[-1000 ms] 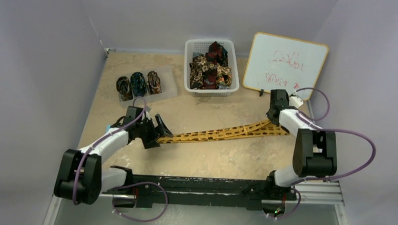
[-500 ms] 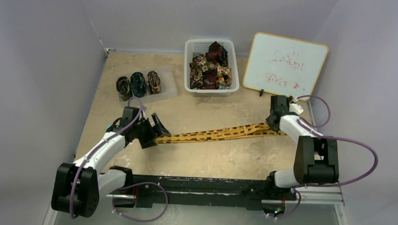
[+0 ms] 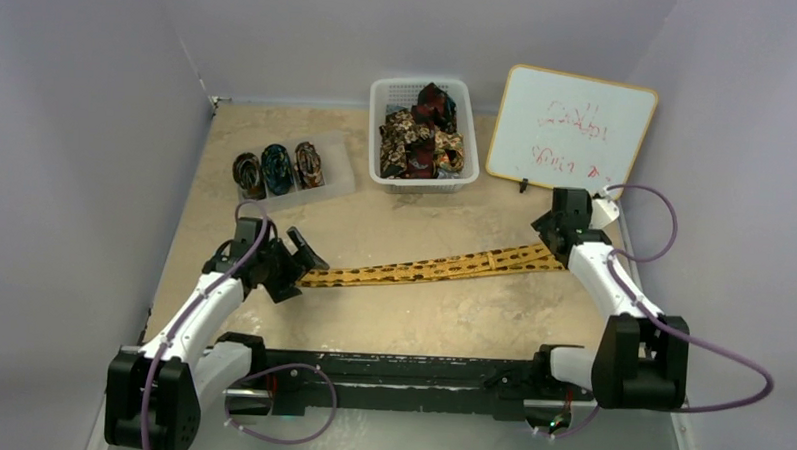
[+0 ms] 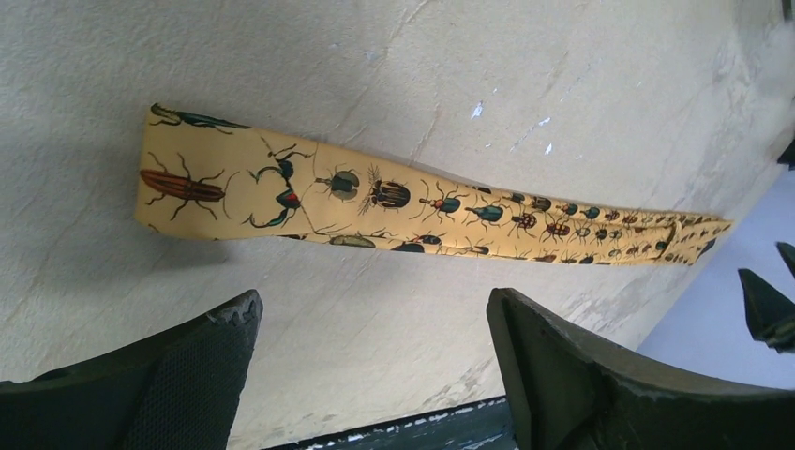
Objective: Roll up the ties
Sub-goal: Flatten out the tie at the center of the board.
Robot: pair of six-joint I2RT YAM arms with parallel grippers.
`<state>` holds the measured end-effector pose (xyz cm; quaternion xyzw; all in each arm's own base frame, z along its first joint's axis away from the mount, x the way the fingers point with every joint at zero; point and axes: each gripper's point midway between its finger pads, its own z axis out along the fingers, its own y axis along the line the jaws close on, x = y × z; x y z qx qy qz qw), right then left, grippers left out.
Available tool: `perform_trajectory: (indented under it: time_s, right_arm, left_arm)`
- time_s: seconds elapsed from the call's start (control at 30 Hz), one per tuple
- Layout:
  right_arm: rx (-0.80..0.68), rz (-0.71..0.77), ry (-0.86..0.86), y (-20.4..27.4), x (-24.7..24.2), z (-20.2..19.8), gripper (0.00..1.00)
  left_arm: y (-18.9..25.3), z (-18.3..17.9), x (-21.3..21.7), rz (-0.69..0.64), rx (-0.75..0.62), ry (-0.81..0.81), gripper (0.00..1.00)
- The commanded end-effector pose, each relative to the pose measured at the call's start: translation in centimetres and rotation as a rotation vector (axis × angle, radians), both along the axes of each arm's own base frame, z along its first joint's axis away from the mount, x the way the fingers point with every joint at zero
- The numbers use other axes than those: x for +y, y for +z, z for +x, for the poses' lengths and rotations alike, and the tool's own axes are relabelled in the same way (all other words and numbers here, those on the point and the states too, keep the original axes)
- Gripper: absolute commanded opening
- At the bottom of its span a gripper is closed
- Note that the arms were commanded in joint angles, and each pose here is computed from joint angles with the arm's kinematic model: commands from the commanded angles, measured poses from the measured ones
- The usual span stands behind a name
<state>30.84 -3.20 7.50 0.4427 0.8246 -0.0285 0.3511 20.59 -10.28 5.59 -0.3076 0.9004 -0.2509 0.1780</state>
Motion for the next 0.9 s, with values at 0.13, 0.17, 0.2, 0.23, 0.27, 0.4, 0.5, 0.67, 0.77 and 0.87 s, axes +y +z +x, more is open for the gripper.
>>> perform_trajectory:
  time_s: [0.13, 0.17, 0.2, 0.23, 0.27, 0.4, 0.5, 0.67, 0.77, 0.87]
  right_arm:
    - [-0.150, 0.057, 0.228, 2.7, 3.0, 3.0, 0.62]
    - [-0.156, 0.070, 0.253, 2.6, 3.4, 3.1, 0.62]
    - [-0.166, 0.078, 0.276, 2.7, 3.8, 3.3, 0.62]
    - [-0.172, 0.084, 0.299, 2.7, 4.2, 3.3, 0.62]
    - [-0.176, 0.091, 0.319, 2.7, 4.5, 3.4, 0.62]
    - [-0.194, 0.124, 0.437, 3.0, 6.4, 4.0, 0.60]
    - [-0.226, 0.192, 0.600, 3.2, 10.1, 4.4, 0.57]
    - [-0.174, 0.248, 0.816, 1.6, 18.0, 3.1, 0.55]
    - [-0.124, 0.280, 0.849, -0.2, 20.6, 1.8, 0.54]
    - [-0.104, 0.304, 0.873, -1.2, 21.8, 0.9, 0.54]
  left_arm:
    - [0.2, 1.0, 1.0, 0.026, -0.006, 0.088, 0.89]
    - [0.0, 1.1, 1.1, 0.032, 0.002, 0.091, 0.88]
    - [-0.1, 1.2, 1.3, 0.041, 0.005, 0.094, 0.87]
    - [-0.2, 1.3, 1.4, 0.050, 0.006, 0.099, 0.86]
    - [-0.4, 1.2, 1.6, 0.061, 0.013, 0.105, 0.86]
    - [-0.8, 1.3, 2.7, 0.115, 0.014, 0.144, 0.81]
    - [-1.1, 1.8, 3.0, 0.123, 0.011, 0.155, 0.71]
    - [-2.5, 1.8, 3.3, 0.124, 0.071, 0.197, 0.51]
    - [-2.4, 2.4, 3.1, 0.105, 0.059, 0.199, 0.45]
    - [-2.5, 2.5, 3.6, 0.134, 0.060, 0.205, 0.41]
